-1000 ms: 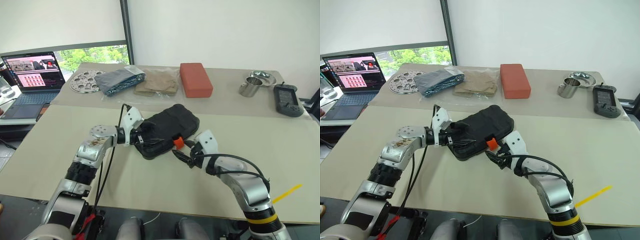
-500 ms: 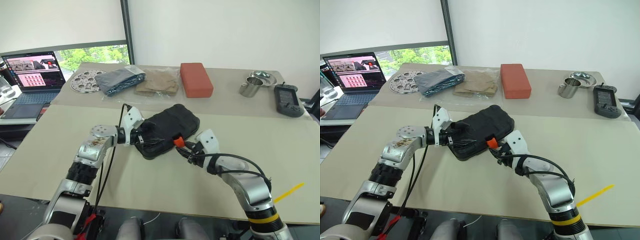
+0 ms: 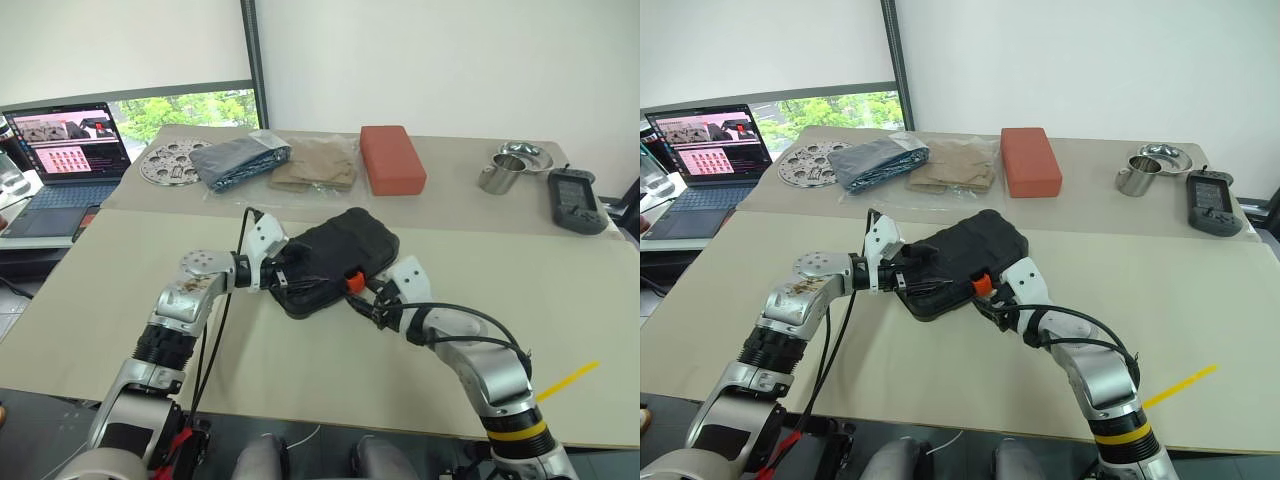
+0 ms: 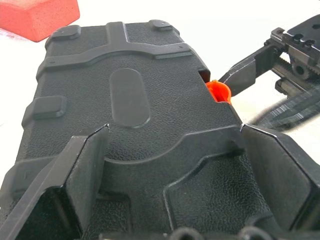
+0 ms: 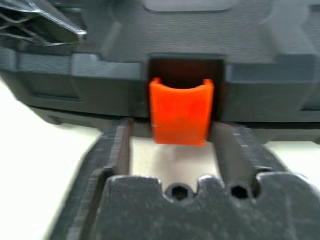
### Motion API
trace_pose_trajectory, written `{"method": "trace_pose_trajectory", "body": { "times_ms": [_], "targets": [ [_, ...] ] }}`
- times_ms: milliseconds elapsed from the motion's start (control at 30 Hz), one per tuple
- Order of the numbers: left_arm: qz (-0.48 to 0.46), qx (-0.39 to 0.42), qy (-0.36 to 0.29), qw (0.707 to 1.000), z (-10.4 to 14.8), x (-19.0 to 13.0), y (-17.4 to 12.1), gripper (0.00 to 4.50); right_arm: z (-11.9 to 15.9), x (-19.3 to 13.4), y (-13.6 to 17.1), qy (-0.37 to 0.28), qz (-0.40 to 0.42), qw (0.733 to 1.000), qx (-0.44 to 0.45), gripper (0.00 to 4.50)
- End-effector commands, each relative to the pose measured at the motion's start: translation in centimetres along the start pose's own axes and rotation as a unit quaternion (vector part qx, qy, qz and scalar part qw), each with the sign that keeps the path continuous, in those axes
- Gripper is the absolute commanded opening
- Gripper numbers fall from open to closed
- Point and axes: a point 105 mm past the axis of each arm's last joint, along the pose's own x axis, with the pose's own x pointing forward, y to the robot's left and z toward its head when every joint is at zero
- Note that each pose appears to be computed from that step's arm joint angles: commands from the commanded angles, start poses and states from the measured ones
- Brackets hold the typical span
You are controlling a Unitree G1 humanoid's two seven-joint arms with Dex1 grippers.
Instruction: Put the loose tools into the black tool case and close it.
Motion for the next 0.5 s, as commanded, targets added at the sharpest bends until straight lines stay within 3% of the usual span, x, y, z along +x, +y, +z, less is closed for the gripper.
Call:
{"method": "trace_pose_trajectory", "body": {
  "times_ms": [33, 333, 433, 500],
  "targets": [
    [-0.005, 0.0, 0.0, 1.0, -0.1, 0.2, -0.3, 4.5, 1.8, -0.7, -0.7, -0.031, -0.017, 0.999, -0.017, 3.75],
    [-0.008, 0.0, 0.001, 1.0, -0.2, 0.4, -0.2, 4.5, 0.8, -2.4, -1.6, -0.011, -0.032, 0.999, -0.015, 3.75],
    [-0.011, 0.001, 0.001, 1.0, -0.2, 0.5, -0.3, 4.5, 0.8, -2.5, -1.5, -0.009, -0.033, 0.999, -0.016, 3.13],
    [-0.012, 0.001, 0.001, 1.0, -0.2, 0.6, -0.3, 4.5, 0.9, -2.4, -1.4, -0.011, -0.03, 0.999, -0.017, 2.44]
  ]
}}
